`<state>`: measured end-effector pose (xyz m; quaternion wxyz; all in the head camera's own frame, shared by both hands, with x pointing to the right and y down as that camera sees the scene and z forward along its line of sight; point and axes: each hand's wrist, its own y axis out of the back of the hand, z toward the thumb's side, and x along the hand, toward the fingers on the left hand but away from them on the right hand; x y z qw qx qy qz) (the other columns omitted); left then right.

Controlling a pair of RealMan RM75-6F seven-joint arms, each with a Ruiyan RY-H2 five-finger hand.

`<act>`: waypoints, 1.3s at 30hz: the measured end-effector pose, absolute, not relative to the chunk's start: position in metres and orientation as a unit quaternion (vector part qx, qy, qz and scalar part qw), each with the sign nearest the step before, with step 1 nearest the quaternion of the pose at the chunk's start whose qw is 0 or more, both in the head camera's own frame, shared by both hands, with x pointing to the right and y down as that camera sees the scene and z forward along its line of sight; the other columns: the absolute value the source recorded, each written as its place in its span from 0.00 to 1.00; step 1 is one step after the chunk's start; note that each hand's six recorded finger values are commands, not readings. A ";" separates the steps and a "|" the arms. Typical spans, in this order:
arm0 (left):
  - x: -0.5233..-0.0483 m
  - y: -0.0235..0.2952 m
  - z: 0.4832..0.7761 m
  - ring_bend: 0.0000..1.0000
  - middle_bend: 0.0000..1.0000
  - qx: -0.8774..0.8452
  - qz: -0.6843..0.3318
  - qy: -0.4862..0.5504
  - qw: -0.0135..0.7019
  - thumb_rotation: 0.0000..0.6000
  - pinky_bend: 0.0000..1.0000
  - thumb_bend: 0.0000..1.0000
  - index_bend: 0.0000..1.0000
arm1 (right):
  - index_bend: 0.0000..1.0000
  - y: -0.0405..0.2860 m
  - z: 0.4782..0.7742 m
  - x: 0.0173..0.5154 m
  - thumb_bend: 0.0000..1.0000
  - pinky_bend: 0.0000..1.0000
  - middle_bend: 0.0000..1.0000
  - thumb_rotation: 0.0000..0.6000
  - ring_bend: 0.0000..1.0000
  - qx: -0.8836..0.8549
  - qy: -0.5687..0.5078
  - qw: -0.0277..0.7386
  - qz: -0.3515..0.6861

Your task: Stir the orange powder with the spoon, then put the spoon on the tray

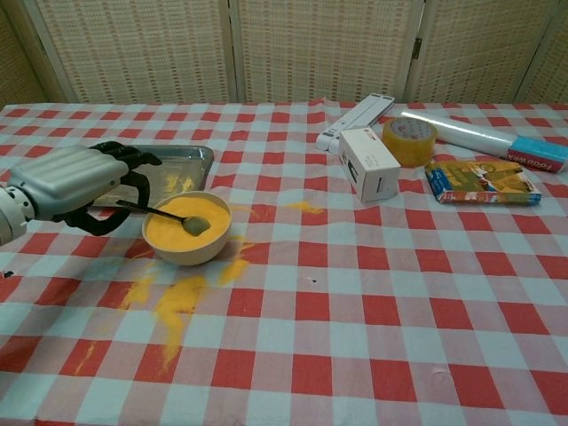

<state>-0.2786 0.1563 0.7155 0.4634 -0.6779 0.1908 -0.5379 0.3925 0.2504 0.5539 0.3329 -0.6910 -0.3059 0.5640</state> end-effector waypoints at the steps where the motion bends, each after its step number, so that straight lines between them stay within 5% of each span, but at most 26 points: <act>1: -0.280 0.158 0.715 0.00 0.02 -0.679 -0.538 0.190 0.462 1.00 0.00 0.56 0.44 | 0.00 0.250 0.554 0.392 0.05 0.00 0.00 1.00 0.00 -0.691 -0.306 0.333 0.564; 4: -0.282 0.162 0.713 0.00 0.01 -0.681 -0.538 0.191 0.458 1.00 0.00 0.50 0.41 | 0.00 0.251 0.554 0.391 0.05 0.00 0.00 1.00 0.00 -0.692 -0.305 0.333 0.563; 10: -0.281 0.164 0.703 0.00 0.00 -0.692 -0.524 0.208 0.451 1.00 0.00 0.40 0.18 | 0.00 0.252 0.554 0.390 0.05 0.00 0.00 1.00 0.00 -0.694 -0.302 0.335 0.562; 17: -0.284 0.165 0.692 0.00 0.00 -0.692 -0.482 0.249 0.476 1.00 0.00 0.41 0.34 | 0.00 0.254 0.551 0.388 0.05 0.00 0.00 1.00 0.00 -0.698 -0.302 0.335 0.556; 29: -0.334 0.171 0.715 0.00 0.00 -0.670 -0.452 0.286 0.514 1.00 0.00 0.40 0.39 | 0.00 0.259 0.549 0.383 0.05 0.00 0.00 1.00 0.00 -0.703 -0.297 0.340 0.550; 39: -0.324 0.185 0.719 0.00 0.00 -0.678 -0.416 0.297 0.529 1.00 0.00 0.41 0.43 | 0.00 0.259 0.552 0.383 0.05 0.00 0.00 1.00 0.00 -0.701 -0.294 0.339 0.555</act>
